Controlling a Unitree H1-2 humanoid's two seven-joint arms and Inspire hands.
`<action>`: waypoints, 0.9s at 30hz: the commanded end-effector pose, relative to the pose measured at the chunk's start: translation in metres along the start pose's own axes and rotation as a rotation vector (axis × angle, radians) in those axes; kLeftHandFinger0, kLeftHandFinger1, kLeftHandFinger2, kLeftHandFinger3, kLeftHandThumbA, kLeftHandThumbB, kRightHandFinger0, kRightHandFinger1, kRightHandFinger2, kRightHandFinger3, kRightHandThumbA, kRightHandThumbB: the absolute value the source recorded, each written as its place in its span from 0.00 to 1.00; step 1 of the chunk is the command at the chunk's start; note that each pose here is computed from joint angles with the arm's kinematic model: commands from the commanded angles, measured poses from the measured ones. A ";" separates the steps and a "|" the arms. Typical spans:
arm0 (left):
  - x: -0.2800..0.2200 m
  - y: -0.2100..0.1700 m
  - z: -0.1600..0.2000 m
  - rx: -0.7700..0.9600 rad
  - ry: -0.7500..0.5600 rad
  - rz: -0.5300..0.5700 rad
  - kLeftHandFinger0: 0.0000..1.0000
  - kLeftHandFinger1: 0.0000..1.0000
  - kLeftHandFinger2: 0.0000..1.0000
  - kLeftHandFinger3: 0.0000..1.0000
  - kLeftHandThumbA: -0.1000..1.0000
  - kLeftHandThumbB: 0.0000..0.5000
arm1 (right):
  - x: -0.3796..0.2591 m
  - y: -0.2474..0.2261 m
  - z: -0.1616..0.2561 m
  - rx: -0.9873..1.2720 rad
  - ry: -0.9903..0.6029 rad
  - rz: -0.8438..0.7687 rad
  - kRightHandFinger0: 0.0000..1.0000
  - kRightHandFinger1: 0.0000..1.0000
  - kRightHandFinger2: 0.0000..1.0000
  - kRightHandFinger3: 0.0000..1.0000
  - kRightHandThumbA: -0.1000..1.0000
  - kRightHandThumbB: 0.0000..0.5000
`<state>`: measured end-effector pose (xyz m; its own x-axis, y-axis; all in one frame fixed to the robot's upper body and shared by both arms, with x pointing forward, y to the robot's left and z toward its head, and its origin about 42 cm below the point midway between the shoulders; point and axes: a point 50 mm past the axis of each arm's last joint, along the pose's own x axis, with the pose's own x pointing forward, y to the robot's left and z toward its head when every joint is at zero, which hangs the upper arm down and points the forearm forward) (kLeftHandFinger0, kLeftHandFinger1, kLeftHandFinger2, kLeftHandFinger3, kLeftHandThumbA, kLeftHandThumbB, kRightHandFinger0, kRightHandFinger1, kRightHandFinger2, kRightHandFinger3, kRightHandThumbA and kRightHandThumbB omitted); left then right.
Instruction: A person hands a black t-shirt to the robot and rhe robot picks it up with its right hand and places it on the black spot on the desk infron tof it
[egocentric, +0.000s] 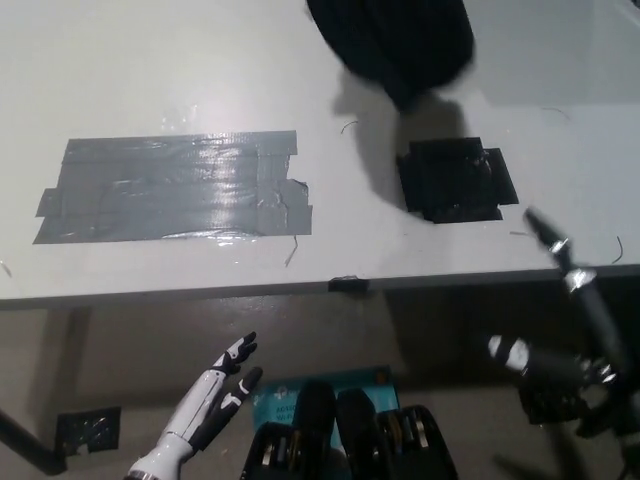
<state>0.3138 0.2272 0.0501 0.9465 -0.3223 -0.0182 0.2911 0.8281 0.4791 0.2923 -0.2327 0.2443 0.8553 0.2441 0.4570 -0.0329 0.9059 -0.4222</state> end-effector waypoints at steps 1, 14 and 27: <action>-0.002 0.003 0.009 -0.059 -0.104 0.051 1.00 1.00 1.00 1.00 1.00 1.00 | 0.052 -0.040 0.067 -0.118 -0.227 -0.186 1.00 1.00 1.00 1.00 0.99 0.75; 0.000 0.003 0.010 -0.060 -0.122 0.051 1.00 1.00 1.00 1.00 1.00 1.00 | 0.164 -0.033 0.049 -0.147 -0.080 -0.185 1.00 1.00 1.00 1.00 1.00 0.88; 0.005 0.006 0.012 -0.046 -0.108 0.040 1.00 1.00 1.00 1.00 1.00 1.00 | 0.239 -0.022 0.017 -0.225 0.139 -0.036 1.00 1.00 1.00 1.00 0.97 1.00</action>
<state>0.3122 0.2267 0.0525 0.9476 -0.3152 0.0515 0.2634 0.8624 0.4322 0.4683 -0.1915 0.3514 0.9108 0.1547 0.3827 0.0744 0.8504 -0.5208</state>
